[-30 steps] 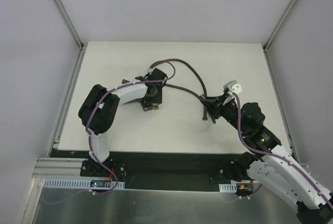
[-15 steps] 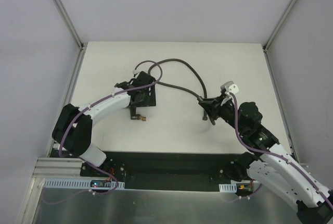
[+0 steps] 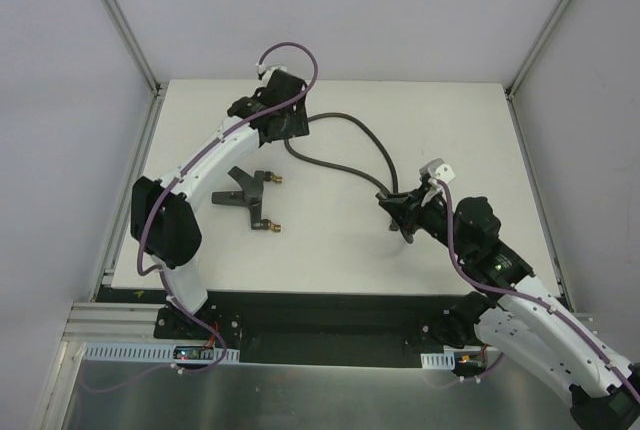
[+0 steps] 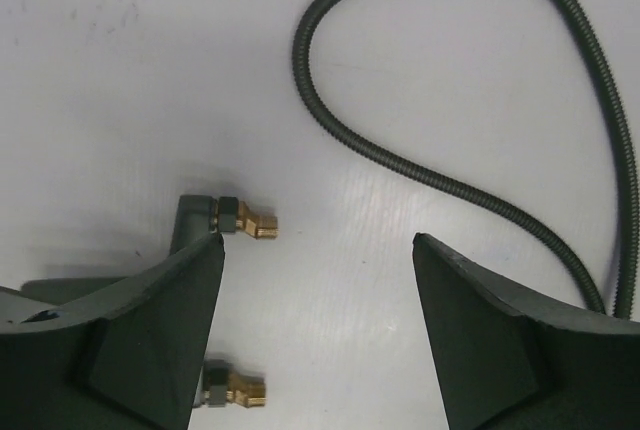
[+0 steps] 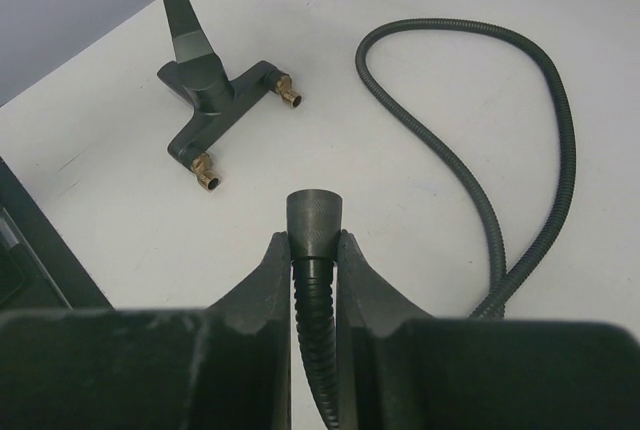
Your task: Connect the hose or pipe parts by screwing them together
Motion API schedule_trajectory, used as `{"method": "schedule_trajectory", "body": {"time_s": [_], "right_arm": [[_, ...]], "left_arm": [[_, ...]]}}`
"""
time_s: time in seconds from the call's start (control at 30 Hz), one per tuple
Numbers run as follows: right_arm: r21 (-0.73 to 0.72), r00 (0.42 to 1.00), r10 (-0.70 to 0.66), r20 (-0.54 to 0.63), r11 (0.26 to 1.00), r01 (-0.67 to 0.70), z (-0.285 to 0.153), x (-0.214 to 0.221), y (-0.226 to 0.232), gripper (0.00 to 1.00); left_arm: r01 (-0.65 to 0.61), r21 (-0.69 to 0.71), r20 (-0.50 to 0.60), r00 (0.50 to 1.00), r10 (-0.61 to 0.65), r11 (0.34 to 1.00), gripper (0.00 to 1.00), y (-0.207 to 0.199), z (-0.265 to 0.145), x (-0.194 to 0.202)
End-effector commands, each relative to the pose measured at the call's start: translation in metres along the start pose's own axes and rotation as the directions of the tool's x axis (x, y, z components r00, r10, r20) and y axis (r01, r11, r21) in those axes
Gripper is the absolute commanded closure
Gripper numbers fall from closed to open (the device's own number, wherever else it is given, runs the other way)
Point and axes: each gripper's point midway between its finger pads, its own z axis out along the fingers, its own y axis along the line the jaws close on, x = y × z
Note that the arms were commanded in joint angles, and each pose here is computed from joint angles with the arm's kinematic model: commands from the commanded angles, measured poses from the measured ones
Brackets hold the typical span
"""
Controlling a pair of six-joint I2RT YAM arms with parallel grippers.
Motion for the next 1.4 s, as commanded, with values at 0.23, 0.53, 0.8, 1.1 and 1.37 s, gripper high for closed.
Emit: {"method": "schedule_trajectory", "body": {"time_s": [0.23, 0.53, 0.8, 1.1, 1.37], "right_arm": [[-0.042, 0.996, -0.001, 0.09, 0.999, 0.005, -0.002, -0.021, 0.008, 0.99], [-0.046, 0.997, 0.002, 0.081, 0.999, 0.001, 0.001, -0.016, 0.008, 0.99], [-0.056, 0.996, 0.003, 0.085, 0.998, 0.001, 0.002, -0.019, 0.01, 0.99], [-0.053, 0.995, 0.004, 0.096, 0.999, 0.001, 0.0, -0.019, 0.01, 0.99], [-0.053, 0.995, -0.003, 0.101, 0.999, 0.008, -0.001, -0.02, 0.01, 0.99]], "left_arm": [[-0.219, 0.185, -0.315, 0.91, 0.269, 0.958, 0.31, 0.055, 0.017, 0.042], [-0.219, 0.225, -0.468, 0.83, 0.302, 0.949, 0.36, 0.067, 0.043, 0.093], [-0.252, 0.175, -0.527, 0.793, 0.307, 0.952, 0.39, 0.081, 0.062, 0.113], [-0.332, 0.066, -0.528, 0.789, 0.315, 0.941, 0.34, 0.104, 0.072, 0.112], [-0.323, 0.081, -0.585, 0.751, 0.307, 0.943, 0.51, 0.106, 0.082, 0.136]]}}
